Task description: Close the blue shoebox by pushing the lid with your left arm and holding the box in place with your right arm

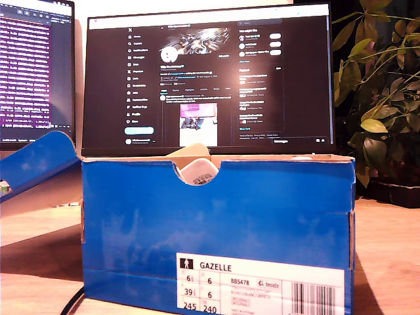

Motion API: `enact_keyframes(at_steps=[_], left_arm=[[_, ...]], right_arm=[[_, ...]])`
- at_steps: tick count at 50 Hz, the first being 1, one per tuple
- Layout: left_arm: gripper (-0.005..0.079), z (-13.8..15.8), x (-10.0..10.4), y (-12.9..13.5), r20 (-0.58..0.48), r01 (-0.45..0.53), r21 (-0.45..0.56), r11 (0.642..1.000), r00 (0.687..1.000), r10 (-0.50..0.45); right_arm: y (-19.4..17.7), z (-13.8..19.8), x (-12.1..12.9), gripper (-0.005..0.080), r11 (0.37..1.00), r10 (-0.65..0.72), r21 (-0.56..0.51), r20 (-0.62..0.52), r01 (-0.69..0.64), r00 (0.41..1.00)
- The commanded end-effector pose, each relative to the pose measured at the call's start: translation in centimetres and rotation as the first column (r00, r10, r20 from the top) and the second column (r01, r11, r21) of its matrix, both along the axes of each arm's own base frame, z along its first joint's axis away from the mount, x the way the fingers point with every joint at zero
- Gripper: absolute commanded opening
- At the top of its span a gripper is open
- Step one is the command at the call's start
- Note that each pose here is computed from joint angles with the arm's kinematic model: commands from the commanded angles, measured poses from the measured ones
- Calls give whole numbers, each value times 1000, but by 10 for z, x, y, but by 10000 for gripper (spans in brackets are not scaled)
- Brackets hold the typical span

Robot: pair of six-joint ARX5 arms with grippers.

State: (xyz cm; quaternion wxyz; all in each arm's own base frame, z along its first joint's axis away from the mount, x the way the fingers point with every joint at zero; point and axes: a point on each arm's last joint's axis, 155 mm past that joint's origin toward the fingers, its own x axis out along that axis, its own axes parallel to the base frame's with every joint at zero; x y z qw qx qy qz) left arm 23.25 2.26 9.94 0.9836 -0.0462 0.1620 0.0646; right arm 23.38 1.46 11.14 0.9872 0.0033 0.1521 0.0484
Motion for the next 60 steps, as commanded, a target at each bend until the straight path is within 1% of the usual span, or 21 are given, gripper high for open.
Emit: enact_keyframes(at_steps=[1,33,35,37,38,39,40,42,43,44,45,46,48,51,52,53,54,56,58,59,60], left_arm=[[-9,-12,-1,-1,-24,2,-2,1000,1000,-2],[-9,-12,0,-2,-24,7,-5,1000,1000,-8],[-9,-12,0,-3,-22,14,-8,1000,1000,-14],[-9,-12,0,-7,-17,17,-62,998,1000,-18],[-9,-12,0,-8,-17,20,-63,998,1000,-21],[-9,-12,0,-10,-16,30,-67,997,999,-31],[-9,-12,1,-11,-11,18,-119,993,1000,-20],[-9,-11,1,-14,-9,31,-131,991,999,-32],[-9,-12,1,-16,-6,20,-188,982,1000,-21],[-9,-12,1,-17,-5,20,-210,977,1000,-22],[-9,-12,1,-19,-5,30,-214,976,999,-32],[-9,-12,1,-21,-3,22,-261,965,1000,-23],[-9,-11,1,-23,2,23,-289,957,1000,-24],[-9,-6,3,-26,22,28,-339,940,1000,-22],[-9,-4,3,-27,30,35,-354,935,999,-26],[-9,-1,4,-29,41,48,-356,933,999,-36],[-9,1,5,-31,51,54,-382,923,998,-37],[-10,7,7,-34,77,75,-387,919,996,-49],[-10,18,8,-42,120,132,-399,908,989,-91],[-11,22,9,-44,137,144,-397,906,986,-97],[-12,26,9,-49,154,178,-402,898,980,-125]], right_arm=[[0,-4,1,-11,1000,0,1,0,0,1000],[3,-4,1,-11,1000,11,0,1,-11,1000],[3,-4,1,-11,1000,11,1,1,-11,1000],[4,-3,1,-11,1000,17,5,2,-17,1000],[4,-3,1,-11,1000,17,12,3,-17,1000],[6,-3,1,-11,999,23,23,4,-23,1000],[8,-2,1,-11,998,22,58,2,-22,1000],[10,-2,0,-11,995,23,96,0,-22,1000],[10,-2,0,-11,993,21,114,-3,-20,1000],[12,-1,0,-11,991,24,133,-5,-23,1000],[14,-1,0,-11,984,23,174,-10,-21,1000],[17,-1,-1,-11,978,27,209,-16,-24,1000],[19,-1,-1,-11,966,27,259,-24,-19,999],[19,0,-1,-11,959,21,283,-24,-13,999],[19,1,-1,-11,945,8,326,-30,2,1000],[19,3,0,-11,940,3,342,-24,5,1000],[19,5,1,-11,931,-2,364,-19,9,1000],[20,10,2,-11,919,-5,395,-5,6,1000],[25,20,3,-11,905,17,424,28,-27,999],[26,24,3,-11,905,22,424,44,-39,999],[31,29,3,-11,885,41,461,58,-63,997]])
